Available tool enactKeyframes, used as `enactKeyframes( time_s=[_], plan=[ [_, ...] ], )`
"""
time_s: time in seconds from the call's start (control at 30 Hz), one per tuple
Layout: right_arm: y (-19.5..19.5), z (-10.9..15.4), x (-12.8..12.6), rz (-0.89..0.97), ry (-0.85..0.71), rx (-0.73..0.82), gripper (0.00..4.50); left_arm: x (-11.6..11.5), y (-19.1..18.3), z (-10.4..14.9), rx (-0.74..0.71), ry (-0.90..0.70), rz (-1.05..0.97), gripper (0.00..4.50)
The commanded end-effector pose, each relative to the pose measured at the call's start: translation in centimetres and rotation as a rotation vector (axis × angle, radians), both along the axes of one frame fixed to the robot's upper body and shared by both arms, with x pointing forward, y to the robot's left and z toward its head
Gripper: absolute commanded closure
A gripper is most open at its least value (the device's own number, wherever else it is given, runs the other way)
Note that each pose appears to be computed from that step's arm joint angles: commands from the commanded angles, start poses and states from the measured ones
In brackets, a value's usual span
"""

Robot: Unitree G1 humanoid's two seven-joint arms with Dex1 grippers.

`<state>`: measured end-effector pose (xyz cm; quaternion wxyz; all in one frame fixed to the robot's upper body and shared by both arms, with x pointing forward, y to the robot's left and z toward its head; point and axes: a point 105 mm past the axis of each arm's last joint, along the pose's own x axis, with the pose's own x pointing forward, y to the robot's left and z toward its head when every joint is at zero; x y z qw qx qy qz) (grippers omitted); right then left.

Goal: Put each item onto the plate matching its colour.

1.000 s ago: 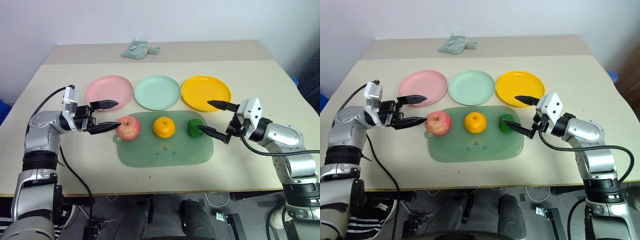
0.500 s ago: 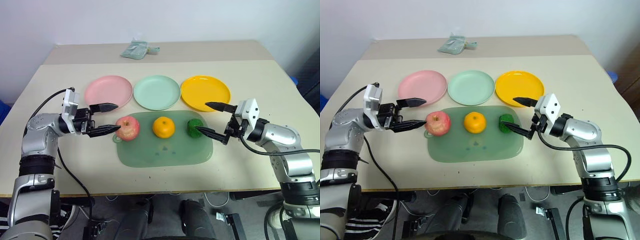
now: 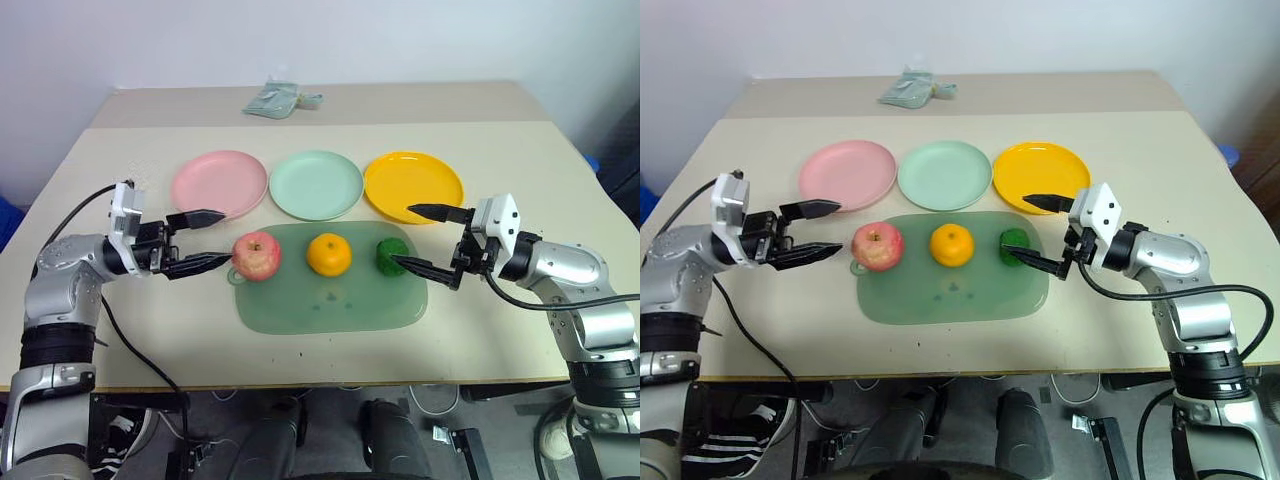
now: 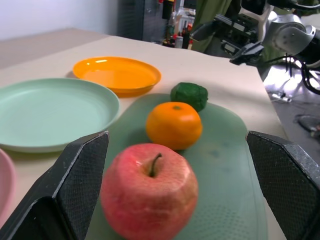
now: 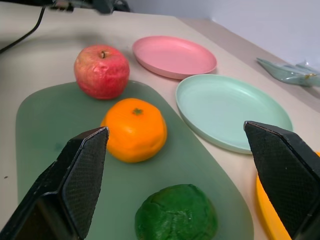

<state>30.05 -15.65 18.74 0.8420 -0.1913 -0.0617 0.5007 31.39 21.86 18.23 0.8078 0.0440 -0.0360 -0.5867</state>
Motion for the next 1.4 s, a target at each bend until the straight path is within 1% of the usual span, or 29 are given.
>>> enactKeyframes(
  time_s=[0.03, 0.23, 0.43, 0.57, 0.67, 0.83, 1.03, 1.13, 1.17, 1.2, 1.27, 1.33, 1.4],
  plan=[
    [0.0, 1.4, -0.8, 0.017, -0.05, -0.018, 0.07, 0.3, -0.5, -0.1, 0.035, -0.033, -0.015, 0.0],
    [0.3, 1.5, -1.7, 0.061, -0.031, -0.057, 0.07, 1.5, -2.5, -2.3, 0.054, -0.06, -0.003, 0.0],
    [1.0, 2.5, -3.1, 0.132, -0.035, -0.017, 0.07, 2.0, -3.6, -3.1, 0.061, -0.065, -0.017, 0.0],
    [1.9, 3.3, -3.9, 0.192, -0.03, 0.034, 0.07, 2.2, -4.0, -3.2, 0.065, -0.077, -0.019, 0.0],
    [2.2, 3.9, -4.2, 0.217, -0.004, 0.086, 0.07, 2.4, -4.1, -3.2, 0.066, -0.079, -0.02, 0.0],
    [2.5, 3.5, -4.2, 0.235, 0.007, 0.083, 0.07, 2.7, -4.5, -3.6, 0.083, -0.098, -0.017, 0.0],
    [2.6, 3.2, -3.9, 0.23, 0.01, 0.076, 0.07, 2.9, -5.0, -5.3, 0.167, -0.077, -0.012, 0.0],
    [2.5, 3.2, -3.8, 0.222, 0.009, 0.072, 0.0, 2.9, -5.2, -5.7, 0.164, -0.038, -0.026, 0.79],
    [2.4, 3.1, -3.8, 0.219, 0.008, 0.07, 0.0, 2.8, -5.3, -5.4, 0.153, -0.048, -0.026, 1.14],
    [2.4, 3.1, -3.7, 0.217, 0.008, 0.069, 0.0, 2.9, -5.4, -5.3, 0.149, -0.055, -0.022, 1.38],
    [2.4, 3.1, -3.7, 0.216, 0.009, 0.068, 0.0, 2.8, -5.4, -5.1, 0.147, -0.06, -0.024, 1.49],
    [2.3, 3.1, -3.6, 0.209, 0.007, 0.07, 0.0, 3.0, -4.9, -4.1, 0.109, -0.1, 0.011, 1.55],
    [2.3, 3.2, -3.4, 0.201, 0.003, 0.075, 0.0, 3.5, -4.2, -3.1, 0.061, -0.101, 0.056, 1.55]
  ],
)
